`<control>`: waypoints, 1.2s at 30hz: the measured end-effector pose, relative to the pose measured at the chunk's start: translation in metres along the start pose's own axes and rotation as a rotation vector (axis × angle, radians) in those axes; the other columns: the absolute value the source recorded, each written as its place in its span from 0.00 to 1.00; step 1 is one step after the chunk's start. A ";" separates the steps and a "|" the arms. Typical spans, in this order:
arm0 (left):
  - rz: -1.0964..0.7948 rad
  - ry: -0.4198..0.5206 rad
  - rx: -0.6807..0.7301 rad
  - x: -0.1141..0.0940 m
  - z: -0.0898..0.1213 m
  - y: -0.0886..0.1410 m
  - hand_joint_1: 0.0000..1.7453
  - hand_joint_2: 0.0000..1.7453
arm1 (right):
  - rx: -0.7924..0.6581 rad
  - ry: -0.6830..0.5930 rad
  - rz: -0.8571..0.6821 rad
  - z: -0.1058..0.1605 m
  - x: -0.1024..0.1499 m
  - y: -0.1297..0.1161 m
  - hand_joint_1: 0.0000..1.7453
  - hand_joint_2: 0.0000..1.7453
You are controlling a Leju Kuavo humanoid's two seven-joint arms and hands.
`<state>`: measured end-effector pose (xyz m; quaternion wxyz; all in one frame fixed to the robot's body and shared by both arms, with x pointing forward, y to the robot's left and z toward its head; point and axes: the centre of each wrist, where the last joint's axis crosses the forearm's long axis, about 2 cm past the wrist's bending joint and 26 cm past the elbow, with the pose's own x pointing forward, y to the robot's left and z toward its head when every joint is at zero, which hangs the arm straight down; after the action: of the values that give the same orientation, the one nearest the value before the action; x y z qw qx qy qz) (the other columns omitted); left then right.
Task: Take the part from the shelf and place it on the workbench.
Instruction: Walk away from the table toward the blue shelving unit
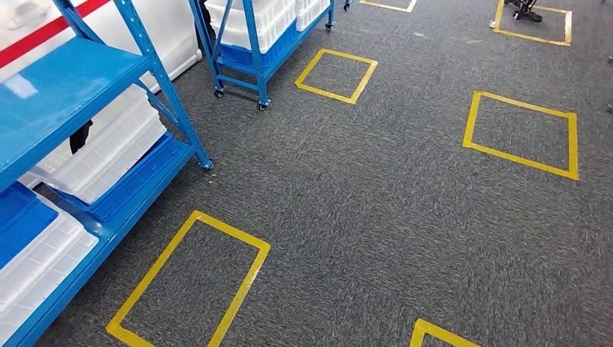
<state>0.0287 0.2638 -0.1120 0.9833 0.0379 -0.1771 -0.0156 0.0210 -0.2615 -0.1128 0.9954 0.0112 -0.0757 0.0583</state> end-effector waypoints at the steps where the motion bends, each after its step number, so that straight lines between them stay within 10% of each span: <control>1: 0.001 -0.001 0.000 0.001 0.000 0.000 0.00 0.00 | 0.000 0.002 0.002 0.000 -0.001 0.000 0.00 0.00; 36: 0.014 -0.011 -0.020 0.002 0.000 -0.003 0.00 0.00 | -0.013 0.014 -0.015 0.000 -0.002 -0.003 0.00 0.00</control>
<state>0.0307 0.2606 -0.1117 0.9828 0.0267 -0.1824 -0.0109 0.0193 -0.2642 -0.1130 0.9963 0.0050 -0.0690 0.0503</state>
